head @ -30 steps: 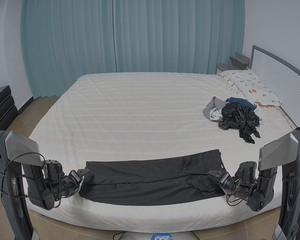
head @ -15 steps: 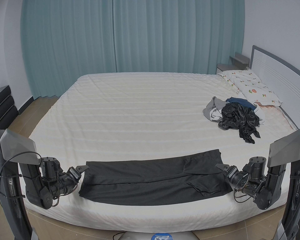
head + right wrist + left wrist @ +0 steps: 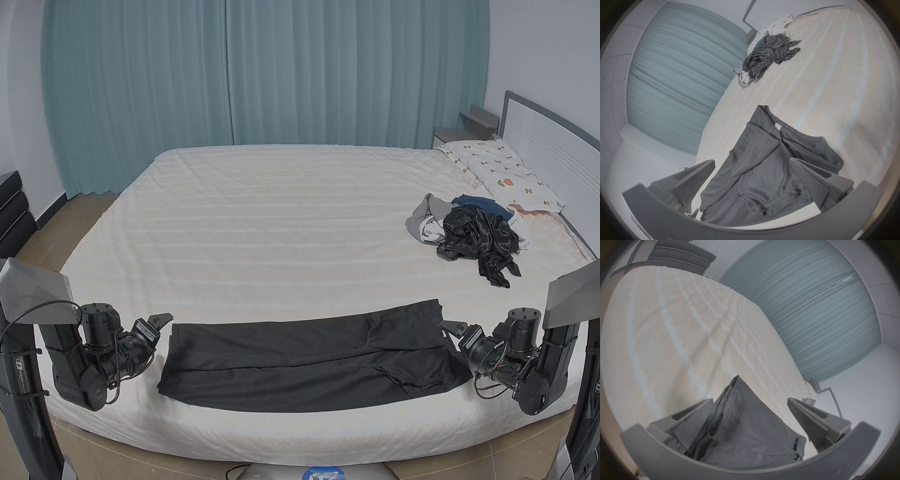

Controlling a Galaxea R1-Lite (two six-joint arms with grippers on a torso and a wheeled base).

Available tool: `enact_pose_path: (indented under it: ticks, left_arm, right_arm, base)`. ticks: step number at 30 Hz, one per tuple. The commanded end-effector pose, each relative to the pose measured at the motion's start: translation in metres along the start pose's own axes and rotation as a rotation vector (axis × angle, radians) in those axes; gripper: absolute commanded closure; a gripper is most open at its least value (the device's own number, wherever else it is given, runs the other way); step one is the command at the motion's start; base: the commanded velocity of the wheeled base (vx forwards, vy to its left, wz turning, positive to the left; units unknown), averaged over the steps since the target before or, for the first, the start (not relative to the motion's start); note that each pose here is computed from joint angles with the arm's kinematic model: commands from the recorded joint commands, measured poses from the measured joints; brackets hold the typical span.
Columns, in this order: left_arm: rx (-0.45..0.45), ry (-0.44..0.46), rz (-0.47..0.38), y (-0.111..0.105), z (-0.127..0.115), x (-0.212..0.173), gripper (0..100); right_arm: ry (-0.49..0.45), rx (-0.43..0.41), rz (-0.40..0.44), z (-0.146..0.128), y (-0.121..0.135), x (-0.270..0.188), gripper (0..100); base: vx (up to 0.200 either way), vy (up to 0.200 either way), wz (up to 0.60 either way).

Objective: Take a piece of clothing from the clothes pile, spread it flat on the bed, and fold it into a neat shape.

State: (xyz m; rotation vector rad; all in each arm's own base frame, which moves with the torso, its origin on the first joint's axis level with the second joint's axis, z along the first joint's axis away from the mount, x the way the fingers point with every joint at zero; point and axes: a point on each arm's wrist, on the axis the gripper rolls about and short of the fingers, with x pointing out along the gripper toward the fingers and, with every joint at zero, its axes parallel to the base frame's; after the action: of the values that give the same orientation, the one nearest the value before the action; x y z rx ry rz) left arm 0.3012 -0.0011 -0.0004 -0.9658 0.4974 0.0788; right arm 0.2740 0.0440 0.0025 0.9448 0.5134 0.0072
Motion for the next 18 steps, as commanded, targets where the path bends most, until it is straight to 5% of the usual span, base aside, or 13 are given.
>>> enact_pose_path:
  ticks: [1,5,18]
  left_arm:
    - [0.031,0.018,-0.001,-0.001,-0.003,-0.003,0]
    - [0.202,0.049,0.036,0.006,-0.008,-0.012,0]
    - [0.484,0.236,0.019,0.005,-0.005,-0.006,0]
  right_arm:
    - [0.002,-0.001,0.000,-0.001,-0.001,0.000,0]
    - [0.014,0.000,-0.008,-0.003,-0.003,0.000,0]
    - [0.032,0.004,-0.039,-0.008,-0.011,0.004,0]
  base:
    - [0.000,0.000,0.00]
    - [0.000,0.000,0.00]
    - [0.000,0.000,0.00]
